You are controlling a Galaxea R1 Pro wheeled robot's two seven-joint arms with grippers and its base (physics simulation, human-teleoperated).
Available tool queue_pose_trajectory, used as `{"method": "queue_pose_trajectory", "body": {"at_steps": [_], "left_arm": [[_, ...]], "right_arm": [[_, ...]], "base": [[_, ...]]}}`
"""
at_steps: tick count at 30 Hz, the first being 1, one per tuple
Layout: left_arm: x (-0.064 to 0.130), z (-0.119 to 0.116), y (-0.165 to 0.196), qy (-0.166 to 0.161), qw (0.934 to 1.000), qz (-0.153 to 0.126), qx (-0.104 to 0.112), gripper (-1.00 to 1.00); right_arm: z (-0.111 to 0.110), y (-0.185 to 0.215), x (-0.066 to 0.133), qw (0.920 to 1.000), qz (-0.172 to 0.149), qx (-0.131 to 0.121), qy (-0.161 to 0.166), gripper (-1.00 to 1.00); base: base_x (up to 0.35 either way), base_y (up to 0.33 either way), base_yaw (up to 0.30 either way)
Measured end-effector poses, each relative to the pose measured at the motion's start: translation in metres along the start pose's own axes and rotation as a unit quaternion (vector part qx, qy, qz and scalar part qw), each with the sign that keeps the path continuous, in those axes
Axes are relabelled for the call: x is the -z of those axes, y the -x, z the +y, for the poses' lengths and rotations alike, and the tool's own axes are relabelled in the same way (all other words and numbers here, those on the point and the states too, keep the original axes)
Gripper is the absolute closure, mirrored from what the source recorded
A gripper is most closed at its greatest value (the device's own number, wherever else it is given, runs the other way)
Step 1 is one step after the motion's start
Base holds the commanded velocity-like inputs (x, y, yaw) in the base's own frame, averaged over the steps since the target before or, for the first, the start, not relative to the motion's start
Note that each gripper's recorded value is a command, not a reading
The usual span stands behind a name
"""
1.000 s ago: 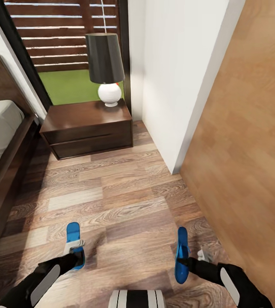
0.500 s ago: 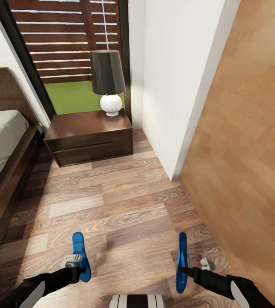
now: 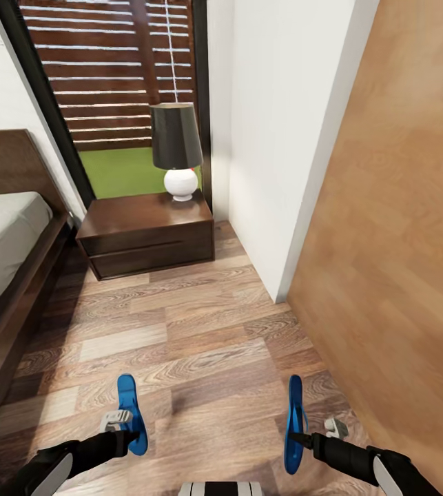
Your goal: In the bedroom, move the book from the bed onto either nightstand, and place the two sandals side by side next to the bed.
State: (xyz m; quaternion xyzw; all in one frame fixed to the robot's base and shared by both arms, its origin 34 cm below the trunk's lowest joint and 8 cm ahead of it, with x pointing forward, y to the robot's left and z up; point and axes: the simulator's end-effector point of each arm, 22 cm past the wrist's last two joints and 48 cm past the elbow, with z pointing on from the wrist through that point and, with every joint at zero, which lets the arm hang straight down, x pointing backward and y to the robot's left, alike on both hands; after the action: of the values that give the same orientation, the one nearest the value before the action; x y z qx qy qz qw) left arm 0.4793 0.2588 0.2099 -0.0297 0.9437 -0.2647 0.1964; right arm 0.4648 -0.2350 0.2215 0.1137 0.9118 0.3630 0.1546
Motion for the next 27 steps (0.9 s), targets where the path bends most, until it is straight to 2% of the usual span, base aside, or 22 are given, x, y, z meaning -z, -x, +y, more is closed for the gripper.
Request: {"method": "queue_pose_trajectory", "body": {"at_steps": [27], "left_arm": [[0.024,-0.025,0.041,-0.009,0.9986,-0.045,-0.024,1.00]], "right_arm": [[0.034,0.045,0.023,0.9964,-0.061,0.057,0.014,1.00]], "base": [[0.000,0.000,0.000]]}}
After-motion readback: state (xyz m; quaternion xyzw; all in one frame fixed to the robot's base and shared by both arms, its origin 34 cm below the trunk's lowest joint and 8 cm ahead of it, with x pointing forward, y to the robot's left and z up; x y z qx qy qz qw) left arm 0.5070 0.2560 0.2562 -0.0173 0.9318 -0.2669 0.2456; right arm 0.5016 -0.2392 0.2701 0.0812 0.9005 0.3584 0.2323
